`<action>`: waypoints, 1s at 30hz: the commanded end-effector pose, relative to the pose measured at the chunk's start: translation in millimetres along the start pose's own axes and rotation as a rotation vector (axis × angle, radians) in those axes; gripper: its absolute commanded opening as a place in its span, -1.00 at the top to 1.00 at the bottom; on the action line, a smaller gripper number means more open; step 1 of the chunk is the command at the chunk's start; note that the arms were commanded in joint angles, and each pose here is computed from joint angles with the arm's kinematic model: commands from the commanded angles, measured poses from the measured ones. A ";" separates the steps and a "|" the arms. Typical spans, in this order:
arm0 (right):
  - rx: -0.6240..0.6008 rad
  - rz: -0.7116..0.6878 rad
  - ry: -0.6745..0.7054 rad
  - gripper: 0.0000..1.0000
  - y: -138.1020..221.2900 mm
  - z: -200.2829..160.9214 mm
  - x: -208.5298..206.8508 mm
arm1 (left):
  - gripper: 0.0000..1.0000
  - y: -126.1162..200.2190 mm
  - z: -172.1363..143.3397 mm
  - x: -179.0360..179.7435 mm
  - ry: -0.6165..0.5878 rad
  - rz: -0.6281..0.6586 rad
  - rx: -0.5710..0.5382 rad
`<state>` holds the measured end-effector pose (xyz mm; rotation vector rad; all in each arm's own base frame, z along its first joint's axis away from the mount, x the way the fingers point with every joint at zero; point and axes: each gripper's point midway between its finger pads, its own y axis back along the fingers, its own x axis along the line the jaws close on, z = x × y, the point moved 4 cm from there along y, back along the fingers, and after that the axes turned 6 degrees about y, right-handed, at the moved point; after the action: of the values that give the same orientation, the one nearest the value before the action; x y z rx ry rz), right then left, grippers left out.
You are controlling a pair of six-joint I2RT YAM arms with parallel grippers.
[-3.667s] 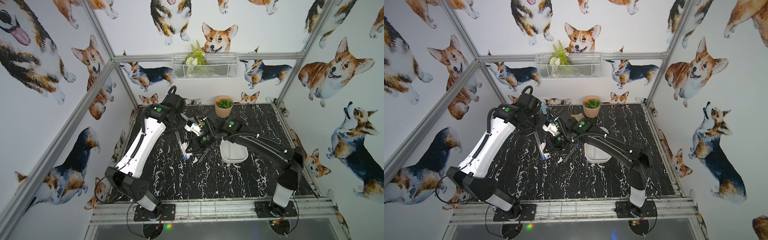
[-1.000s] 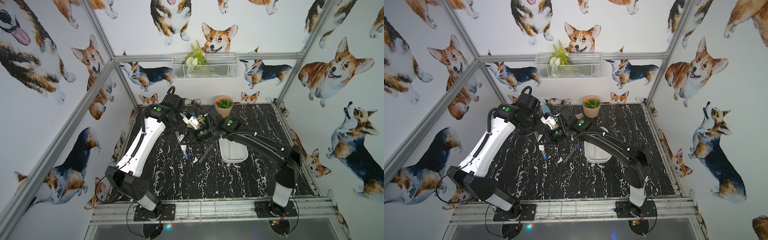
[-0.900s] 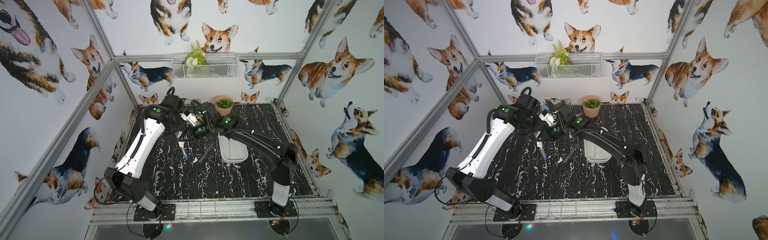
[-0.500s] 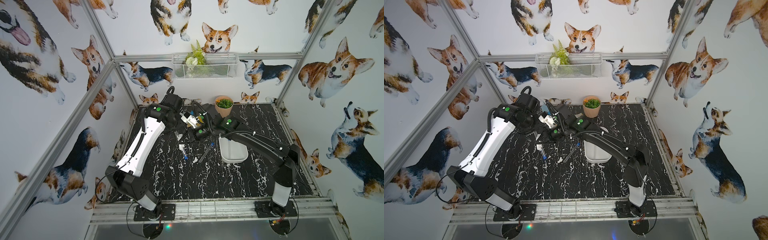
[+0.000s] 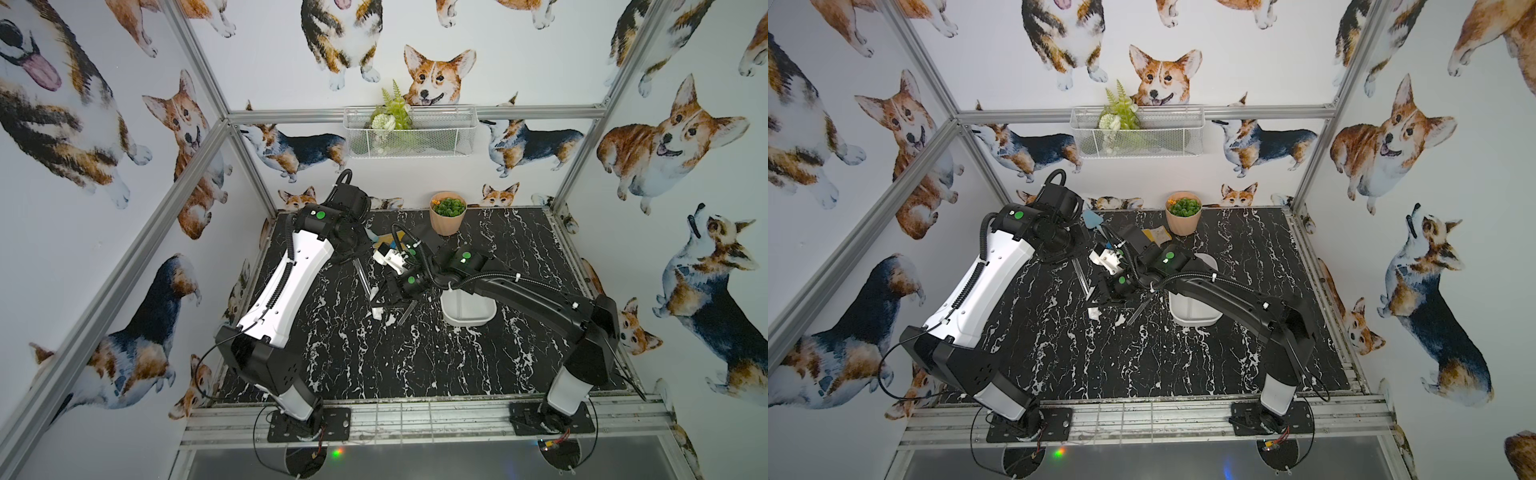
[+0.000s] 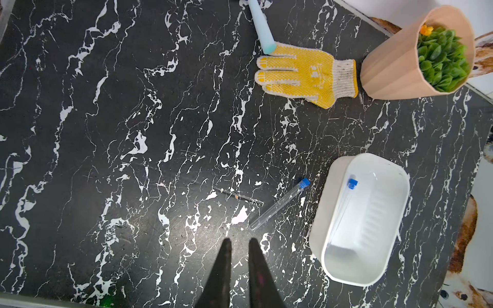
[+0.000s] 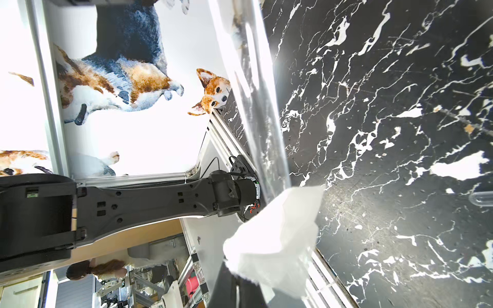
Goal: Wipe the exteriors of test tubes
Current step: Wipe the dirt from the test tube.
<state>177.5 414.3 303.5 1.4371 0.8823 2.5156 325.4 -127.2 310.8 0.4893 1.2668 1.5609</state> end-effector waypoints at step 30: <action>-0.122 -0.089 0.005 1.00 33.4 45.0 -11.9 | 0.76 5.3 2.9 0.9 -0.021 0.000 -0.009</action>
<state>219.8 412.7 334.6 1.3456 0.7870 2.5747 338.2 -127.0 316.9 0.4442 1.2190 1.5708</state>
